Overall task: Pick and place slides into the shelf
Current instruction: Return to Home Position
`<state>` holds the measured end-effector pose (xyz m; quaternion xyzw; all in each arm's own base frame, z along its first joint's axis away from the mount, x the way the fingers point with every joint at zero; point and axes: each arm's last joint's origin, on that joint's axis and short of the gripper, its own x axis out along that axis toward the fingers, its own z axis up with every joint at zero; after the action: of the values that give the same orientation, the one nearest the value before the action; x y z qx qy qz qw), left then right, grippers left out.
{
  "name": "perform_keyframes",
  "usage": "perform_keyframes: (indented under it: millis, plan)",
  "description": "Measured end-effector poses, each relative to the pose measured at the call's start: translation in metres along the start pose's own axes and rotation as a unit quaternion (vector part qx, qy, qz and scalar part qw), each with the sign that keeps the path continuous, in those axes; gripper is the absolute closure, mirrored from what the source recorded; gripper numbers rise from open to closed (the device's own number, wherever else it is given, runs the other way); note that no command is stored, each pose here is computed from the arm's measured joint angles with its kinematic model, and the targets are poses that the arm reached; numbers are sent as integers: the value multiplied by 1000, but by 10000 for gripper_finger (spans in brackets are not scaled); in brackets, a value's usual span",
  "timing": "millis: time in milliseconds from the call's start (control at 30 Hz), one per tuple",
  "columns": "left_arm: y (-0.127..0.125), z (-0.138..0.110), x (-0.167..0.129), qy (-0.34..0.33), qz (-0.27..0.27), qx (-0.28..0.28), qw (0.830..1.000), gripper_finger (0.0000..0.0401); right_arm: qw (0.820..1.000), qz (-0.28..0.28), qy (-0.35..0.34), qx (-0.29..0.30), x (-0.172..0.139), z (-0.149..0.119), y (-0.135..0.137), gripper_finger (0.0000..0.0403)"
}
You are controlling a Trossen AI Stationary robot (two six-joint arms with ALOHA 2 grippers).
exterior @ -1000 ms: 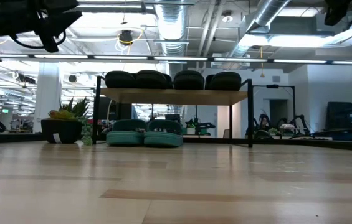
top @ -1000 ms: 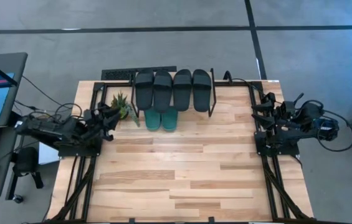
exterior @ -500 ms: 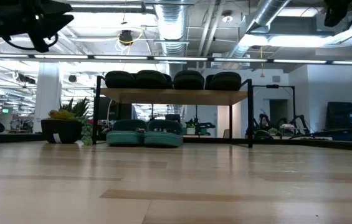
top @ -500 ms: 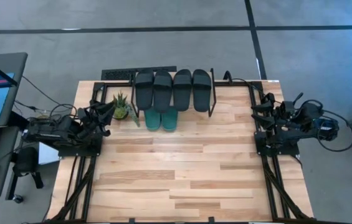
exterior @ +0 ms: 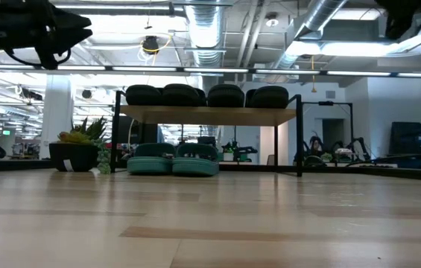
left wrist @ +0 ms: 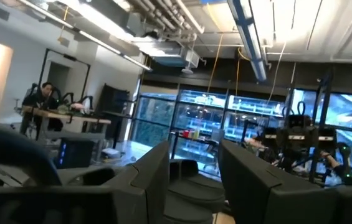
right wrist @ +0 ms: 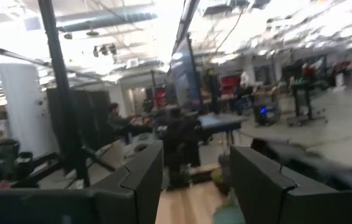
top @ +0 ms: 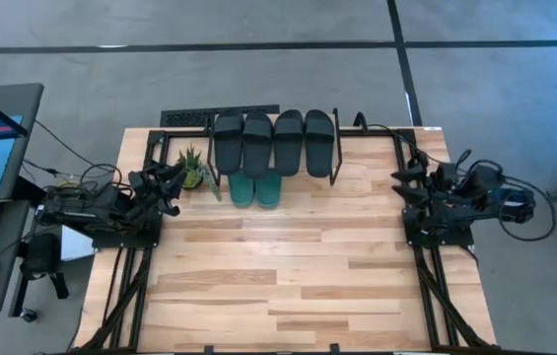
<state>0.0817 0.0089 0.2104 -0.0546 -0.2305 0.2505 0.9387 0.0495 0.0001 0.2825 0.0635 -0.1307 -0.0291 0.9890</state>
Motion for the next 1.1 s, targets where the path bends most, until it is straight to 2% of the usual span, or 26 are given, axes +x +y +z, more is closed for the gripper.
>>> perform_keyframes:
  millis: [133, 333, 767, 867, 1000, 1100]
  plan:
    - [0, 0, 0, 1, 0, -10, 1000, 276, 1000, 15, 13, 18, 6, -19, 0, 237]
    - [0, 0, 0, -1, 7, -20, 1000, 276, 999, 22, -38, 9, 14, -39, 0, 234]
    - [1, 0, 0, 1, 20, -41, 999, 276, 995, 33, -87, 22, 17, -82, -3, 234]
    - [1, 0, 0, 1, 22, -44, 999, 276, 995, 33, -93, 22, 17, -82, -3, 234]
    - [2, 0, 0, 2, 28, -44, 999, 276, 995, 25, -91, 16, 17, -83, -4, 236]
    - [2, -1, 0, 3, 31, -44, 999, 276, 998, -16, -55, 32, 19, -90, -9, 236]
